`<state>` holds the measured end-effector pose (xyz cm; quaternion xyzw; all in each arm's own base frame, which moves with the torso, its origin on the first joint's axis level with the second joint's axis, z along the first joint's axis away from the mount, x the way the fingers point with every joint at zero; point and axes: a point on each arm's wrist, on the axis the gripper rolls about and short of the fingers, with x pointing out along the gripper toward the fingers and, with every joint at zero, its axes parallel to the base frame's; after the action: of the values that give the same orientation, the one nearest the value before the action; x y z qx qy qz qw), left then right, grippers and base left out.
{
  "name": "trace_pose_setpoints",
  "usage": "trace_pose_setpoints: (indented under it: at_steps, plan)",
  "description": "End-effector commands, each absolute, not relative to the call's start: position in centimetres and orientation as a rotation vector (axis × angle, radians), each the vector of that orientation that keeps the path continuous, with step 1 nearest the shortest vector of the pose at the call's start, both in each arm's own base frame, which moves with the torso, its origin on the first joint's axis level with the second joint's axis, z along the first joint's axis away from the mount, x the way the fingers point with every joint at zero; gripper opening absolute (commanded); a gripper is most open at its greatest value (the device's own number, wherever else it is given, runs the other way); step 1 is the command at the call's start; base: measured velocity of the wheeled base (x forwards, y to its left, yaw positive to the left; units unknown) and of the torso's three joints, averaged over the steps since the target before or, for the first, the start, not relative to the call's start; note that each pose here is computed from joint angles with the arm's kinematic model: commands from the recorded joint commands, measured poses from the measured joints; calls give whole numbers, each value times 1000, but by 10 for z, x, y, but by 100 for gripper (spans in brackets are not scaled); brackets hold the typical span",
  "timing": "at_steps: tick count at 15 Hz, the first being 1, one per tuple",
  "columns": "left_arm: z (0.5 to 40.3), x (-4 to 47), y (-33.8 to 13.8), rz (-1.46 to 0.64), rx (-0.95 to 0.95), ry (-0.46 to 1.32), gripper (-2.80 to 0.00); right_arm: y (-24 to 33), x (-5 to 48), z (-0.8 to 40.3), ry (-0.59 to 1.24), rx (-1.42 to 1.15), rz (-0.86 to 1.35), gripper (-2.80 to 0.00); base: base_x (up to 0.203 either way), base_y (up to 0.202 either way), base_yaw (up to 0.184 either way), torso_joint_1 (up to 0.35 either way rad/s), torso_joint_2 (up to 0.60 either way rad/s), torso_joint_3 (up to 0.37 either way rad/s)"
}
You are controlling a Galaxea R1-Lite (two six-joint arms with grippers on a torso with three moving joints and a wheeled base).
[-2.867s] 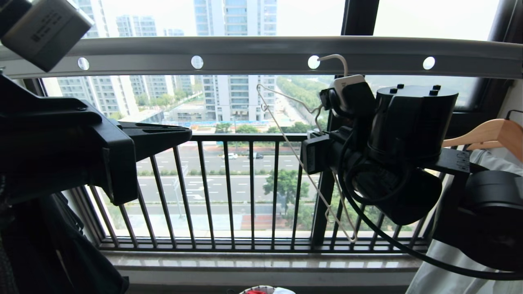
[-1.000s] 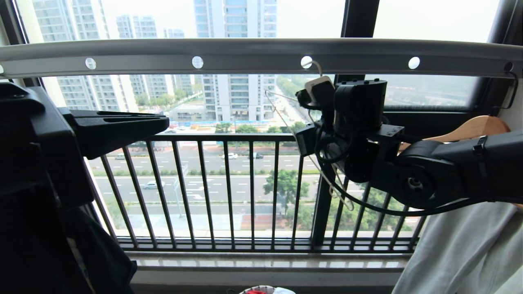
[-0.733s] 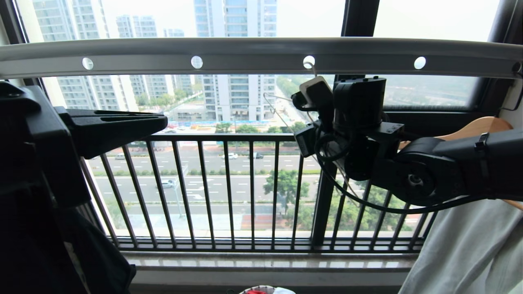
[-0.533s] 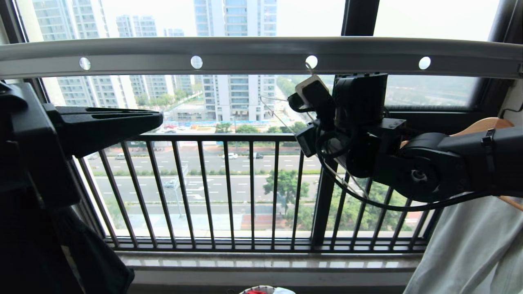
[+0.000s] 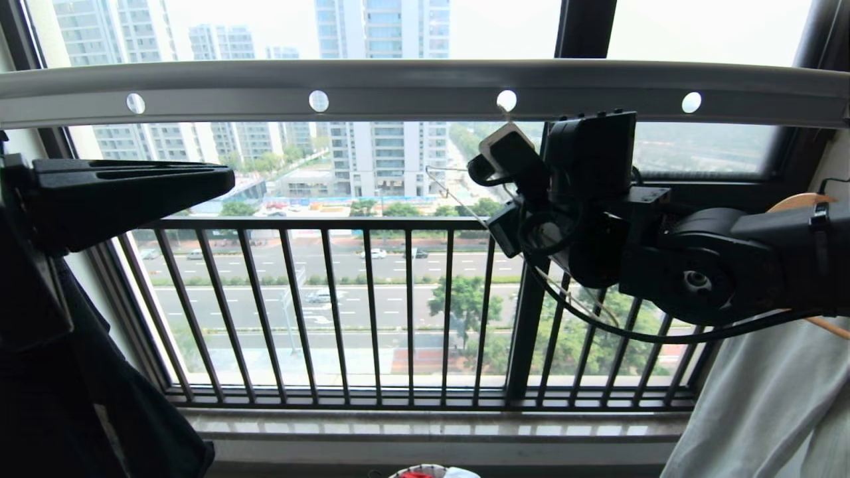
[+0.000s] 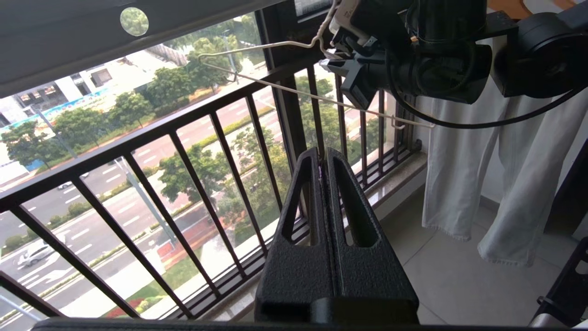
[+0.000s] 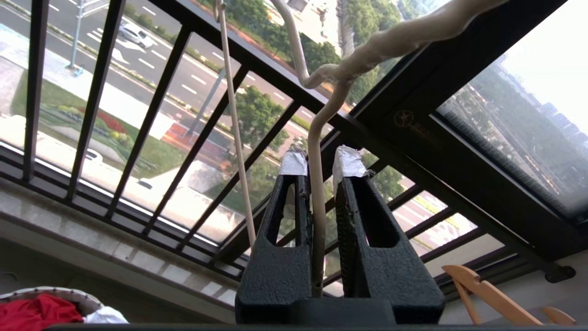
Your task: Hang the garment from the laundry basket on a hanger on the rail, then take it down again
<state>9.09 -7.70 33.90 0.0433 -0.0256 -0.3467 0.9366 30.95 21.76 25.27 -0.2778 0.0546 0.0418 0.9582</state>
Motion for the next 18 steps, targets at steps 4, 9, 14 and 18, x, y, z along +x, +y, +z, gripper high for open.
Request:
trace_pose_setpoints:
  at_steps: [4,9,14,18]
  plan:
    - [342,83,-71,-714,86,-64,-280,206,290,245,141,-588,96,0,0,0,0,0,0,0]
    - [340,74,-69,-811,113,9,-280,169,207,272,33,-540,196,0,0,0,0,0,0,0]
    - [319,91,-93,-859,156,121,-280,119,119,280,-99,-473,338,0,0,0,0,0,0,0]
    - [308,83,-85,-844,156,141,-280,83,85,268,-137,-409,359,-280,0,0,0,0,0,0]
